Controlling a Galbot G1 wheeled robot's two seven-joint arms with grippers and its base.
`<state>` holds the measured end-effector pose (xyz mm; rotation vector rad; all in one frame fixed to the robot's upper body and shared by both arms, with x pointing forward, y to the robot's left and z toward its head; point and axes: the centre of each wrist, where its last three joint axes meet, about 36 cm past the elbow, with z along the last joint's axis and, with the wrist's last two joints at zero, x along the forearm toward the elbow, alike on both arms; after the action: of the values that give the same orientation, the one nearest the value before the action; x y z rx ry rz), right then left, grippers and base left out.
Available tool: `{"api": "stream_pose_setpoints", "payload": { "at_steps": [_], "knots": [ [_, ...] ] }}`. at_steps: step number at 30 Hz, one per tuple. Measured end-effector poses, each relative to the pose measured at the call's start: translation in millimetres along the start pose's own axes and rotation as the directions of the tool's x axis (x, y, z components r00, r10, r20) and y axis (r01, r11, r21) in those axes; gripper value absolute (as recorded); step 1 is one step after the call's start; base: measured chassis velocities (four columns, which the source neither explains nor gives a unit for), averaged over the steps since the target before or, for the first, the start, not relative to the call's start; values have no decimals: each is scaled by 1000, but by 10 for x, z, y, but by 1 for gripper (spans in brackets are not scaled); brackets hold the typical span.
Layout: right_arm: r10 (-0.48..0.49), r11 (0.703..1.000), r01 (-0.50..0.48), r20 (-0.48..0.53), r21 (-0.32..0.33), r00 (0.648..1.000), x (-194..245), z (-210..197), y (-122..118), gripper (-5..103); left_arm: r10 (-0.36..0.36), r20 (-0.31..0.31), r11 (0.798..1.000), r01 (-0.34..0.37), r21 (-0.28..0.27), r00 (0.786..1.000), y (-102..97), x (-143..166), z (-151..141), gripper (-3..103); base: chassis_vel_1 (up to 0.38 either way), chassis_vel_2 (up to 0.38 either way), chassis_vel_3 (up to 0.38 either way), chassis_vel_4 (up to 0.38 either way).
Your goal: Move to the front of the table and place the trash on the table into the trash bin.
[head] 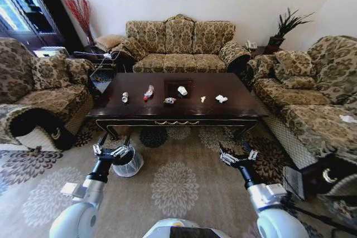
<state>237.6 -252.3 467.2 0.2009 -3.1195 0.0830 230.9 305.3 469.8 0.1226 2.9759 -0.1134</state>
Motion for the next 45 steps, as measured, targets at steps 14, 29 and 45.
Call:
{"api": "stream_pose_setpoints", "payload": {
  "at_steps": [14,29,45],
  "knots": [
    [40,998,-39,29,-45,999,15,4,7,100,-25,-5,999,25,40,1000,98,13,106,100,0,0,0,0],
    [45,998,-40,118,-43,992,41,28,24,100,-11,-31,999,12,41,999,-102,22,16,100,0,0,0,0],
    [43,999,-40,121,-31,992,37,30,70,100,-41,-65,999,43,32,997,37,6,178,100,44,45,-37,-46]
  ]
}}
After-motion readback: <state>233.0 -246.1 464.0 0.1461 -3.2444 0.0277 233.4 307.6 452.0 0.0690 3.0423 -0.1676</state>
